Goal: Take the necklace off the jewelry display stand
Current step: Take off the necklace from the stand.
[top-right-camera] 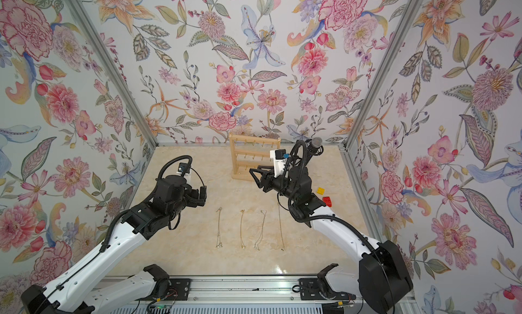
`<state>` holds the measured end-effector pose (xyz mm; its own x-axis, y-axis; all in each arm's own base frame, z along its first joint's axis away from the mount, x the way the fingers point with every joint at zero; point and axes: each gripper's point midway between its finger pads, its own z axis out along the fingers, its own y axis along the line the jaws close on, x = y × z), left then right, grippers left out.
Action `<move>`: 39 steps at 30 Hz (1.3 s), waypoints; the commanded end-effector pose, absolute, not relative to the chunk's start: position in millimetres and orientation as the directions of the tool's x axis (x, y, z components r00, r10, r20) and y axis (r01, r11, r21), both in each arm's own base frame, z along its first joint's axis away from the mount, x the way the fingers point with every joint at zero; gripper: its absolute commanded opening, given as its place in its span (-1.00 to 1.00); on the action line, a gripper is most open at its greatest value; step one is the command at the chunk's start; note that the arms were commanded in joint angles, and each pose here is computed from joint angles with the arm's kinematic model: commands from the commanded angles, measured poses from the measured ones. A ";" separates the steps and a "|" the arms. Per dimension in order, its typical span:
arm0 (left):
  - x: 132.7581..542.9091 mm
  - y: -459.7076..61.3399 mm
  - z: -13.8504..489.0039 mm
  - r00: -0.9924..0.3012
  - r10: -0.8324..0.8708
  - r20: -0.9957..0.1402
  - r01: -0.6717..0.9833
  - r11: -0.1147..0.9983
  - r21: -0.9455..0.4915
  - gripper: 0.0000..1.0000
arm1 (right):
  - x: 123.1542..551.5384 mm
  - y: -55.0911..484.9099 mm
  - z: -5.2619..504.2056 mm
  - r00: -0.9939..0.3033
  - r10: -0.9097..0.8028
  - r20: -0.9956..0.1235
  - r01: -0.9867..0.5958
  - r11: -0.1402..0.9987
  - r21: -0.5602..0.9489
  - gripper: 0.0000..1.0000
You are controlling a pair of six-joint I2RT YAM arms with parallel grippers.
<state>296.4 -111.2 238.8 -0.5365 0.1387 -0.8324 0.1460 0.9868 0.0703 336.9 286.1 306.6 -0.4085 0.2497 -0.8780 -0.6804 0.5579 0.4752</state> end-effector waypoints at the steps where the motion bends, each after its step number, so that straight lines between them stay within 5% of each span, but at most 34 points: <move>1: 294.8 -108.8 227.5 -0.533 0.138 -0.835 0.166 0.984 0.057 0.98 | 363.7 298.4 314.7 -0.402 0.280 -0.872 -0.628 0.608 0.485 -0.01; 17: 300.4 -98.5 204.6 -0.572 0.106 -0.814 0.190 0.982 -0.006 0.98 | 450.6 377.9 275.6 -0.370 0.257 -0.893 -0.524 0.736 0.429 -0.21; 39: 299.1 -104.3 204.0 -0.571 0.108 -0.814 0.227 0.974 -0.030 0.98 | 492.3 383.3 259.2 -0.266 0.226 -0.937 -0.466 0.821 0.331 -0.27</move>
